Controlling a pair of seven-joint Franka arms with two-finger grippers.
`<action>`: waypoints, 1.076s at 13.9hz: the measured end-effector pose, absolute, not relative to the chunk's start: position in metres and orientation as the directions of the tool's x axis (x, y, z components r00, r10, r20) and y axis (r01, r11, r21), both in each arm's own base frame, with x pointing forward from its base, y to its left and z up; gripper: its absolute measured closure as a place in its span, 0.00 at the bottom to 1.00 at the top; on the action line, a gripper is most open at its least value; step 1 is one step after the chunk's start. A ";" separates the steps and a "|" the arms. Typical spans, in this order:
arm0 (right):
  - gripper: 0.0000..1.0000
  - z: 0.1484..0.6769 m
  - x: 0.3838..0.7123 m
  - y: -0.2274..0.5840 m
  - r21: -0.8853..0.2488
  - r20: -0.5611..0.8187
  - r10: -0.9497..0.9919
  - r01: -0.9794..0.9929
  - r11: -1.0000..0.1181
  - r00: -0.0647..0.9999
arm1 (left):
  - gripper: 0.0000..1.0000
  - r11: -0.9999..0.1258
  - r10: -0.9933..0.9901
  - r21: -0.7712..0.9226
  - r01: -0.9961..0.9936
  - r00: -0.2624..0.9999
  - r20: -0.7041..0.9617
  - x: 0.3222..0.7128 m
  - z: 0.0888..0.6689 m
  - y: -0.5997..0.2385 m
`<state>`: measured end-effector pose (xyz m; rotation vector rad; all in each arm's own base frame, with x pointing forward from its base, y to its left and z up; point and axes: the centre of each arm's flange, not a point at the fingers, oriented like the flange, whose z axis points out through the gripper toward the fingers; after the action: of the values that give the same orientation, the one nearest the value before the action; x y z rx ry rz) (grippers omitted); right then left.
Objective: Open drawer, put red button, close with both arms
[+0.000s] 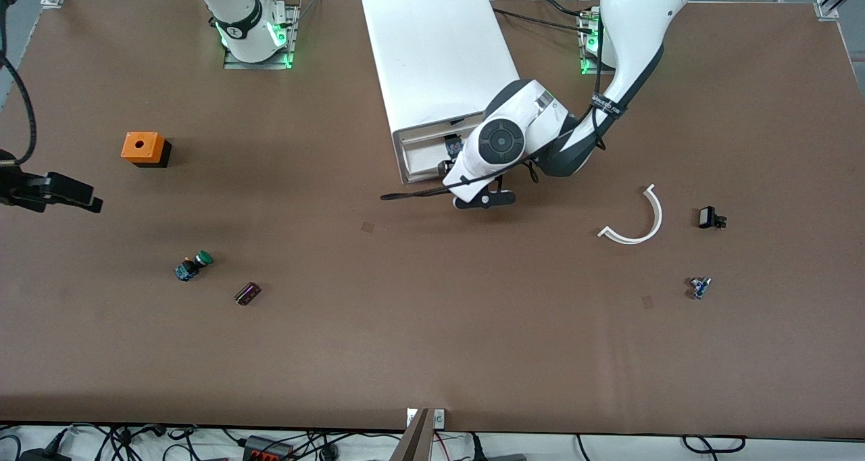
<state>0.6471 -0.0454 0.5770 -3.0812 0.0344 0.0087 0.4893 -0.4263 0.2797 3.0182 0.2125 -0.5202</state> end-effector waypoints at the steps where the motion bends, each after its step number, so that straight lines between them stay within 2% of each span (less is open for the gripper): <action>1: 0.00 0.576 0.645 -0.048 -0.058 -0.010 -0.021 -0.022 -0.998 1.000 | 0.00 -0.988 0.124 0.047 0.149 0.930 -0.347 0.484 0.284 -0.429; 5: 0.00 0.572 0.642 -0.041 -0.024 -0.025 -0.002 -0.002 -1.000 1.000 | 0.00 -0.987 0.132 0.032 0.155 0.918 -0.374 0.466 0.282 -0.436; 10: 0.00 0.561 0.631 -0.043 -0.027 -0.040 -0.006 -0.007 -1.000 0.999 | 0.00 -0.986 0.152 0.009 0.168 0.912 -0.380 0.475 0.297 -0.418; 12: 0.00 0.560 0.621 -0.044 -0.030 -0.039 -0.007 -0.008 -1.000 0.999 | 0.00 -0.984 0.168 -0.006 0.179 0.914 -0.370 0.487 0.318 -0.404; 15: 0.00 0.552 0.602 -0.045 -0.034 -0.019 -0.011 -0.011 -0.999 1.000 | 0.00 -0.980 0.180 0.020 0.199 0.920 -0.348 0.529 0.350 -0.361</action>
<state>0.6025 -0.0446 0.5525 -3.1068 0.0170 0.0299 0.5291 -0.3607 0.3504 3.0245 0.2984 -0.5399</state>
